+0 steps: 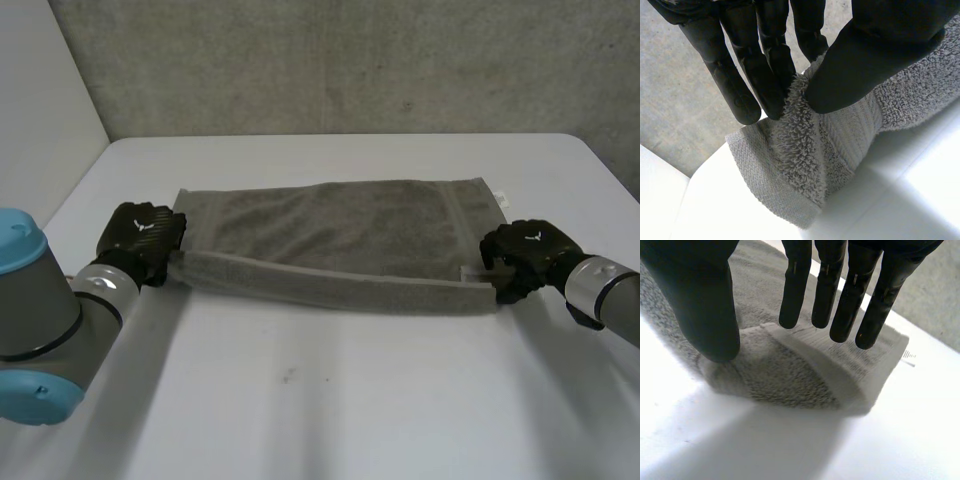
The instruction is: Fold the towel.
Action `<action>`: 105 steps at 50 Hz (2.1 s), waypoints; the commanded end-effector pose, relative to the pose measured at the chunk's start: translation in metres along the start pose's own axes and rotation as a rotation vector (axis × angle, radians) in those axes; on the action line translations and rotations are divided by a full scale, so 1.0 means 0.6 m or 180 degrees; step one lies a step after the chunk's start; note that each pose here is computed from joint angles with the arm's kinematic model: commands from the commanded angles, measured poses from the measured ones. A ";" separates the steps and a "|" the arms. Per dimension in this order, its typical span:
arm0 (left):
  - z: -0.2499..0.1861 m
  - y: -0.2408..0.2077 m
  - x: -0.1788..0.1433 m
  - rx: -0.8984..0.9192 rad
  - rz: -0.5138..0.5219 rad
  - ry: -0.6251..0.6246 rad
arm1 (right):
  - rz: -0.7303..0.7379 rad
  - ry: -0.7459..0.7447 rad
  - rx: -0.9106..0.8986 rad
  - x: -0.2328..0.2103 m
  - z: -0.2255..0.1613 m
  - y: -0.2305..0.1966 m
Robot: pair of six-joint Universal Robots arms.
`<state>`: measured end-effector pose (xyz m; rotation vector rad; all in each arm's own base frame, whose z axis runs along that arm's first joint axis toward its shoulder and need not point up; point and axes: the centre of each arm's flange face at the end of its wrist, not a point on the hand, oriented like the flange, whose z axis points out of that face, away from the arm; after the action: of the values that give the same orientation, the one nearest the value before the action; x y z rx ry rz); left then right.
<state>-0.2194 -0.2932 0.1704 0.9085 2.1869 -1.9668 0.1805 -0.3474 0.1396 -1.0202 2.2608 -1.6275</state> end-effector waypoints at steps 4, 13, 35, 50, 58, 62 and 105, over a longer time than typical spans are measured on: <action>-0.009 0.000 0.004 -0.0010 0.0007 0.0024 | -0.0904 -0.0371 0.0073 -0.007 -0.015 -0.034; -0.017 0.004 0.009 -0.0071 0.0012 0.0065 | -0.1182 -0.0423 0.0069 0.001 -0.004 -0.047; -0.019 0.004 0.005 -0.0107 -0.0001 0.0067 | -0.1202 -0.0683 -0.0007 -0.021 0.066 -0.019; -0.019 0.004 0.005 -0.0101 -0.0005 0.0070 | -0.1265 -0.0723 -0.0085 -0.027 0.070 -0.001; -0.019 0.004 0.004 -0.0103 -0.0006 0.0065 | -0.1264 -0.0672 -0.0071 -0.018 0.067 -0.003; -0.019 0.004 0.005 -0.0101 -0.0005 0.0070 | -0.1255 -0.0627 -0.0082 -0.011 0.063 -0.006; -0.098 -0.014 0.001 -0.0695 -0.0039 0.0337 | -0.0637 0.0163 -0.0253 0.064 -0.125 -0.062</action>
<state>-0.2124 -0.2581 0.1733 0.9761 2.3340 -1.7811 0.1468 -0.3376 0.1971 -1.3240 2.2715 -1.6438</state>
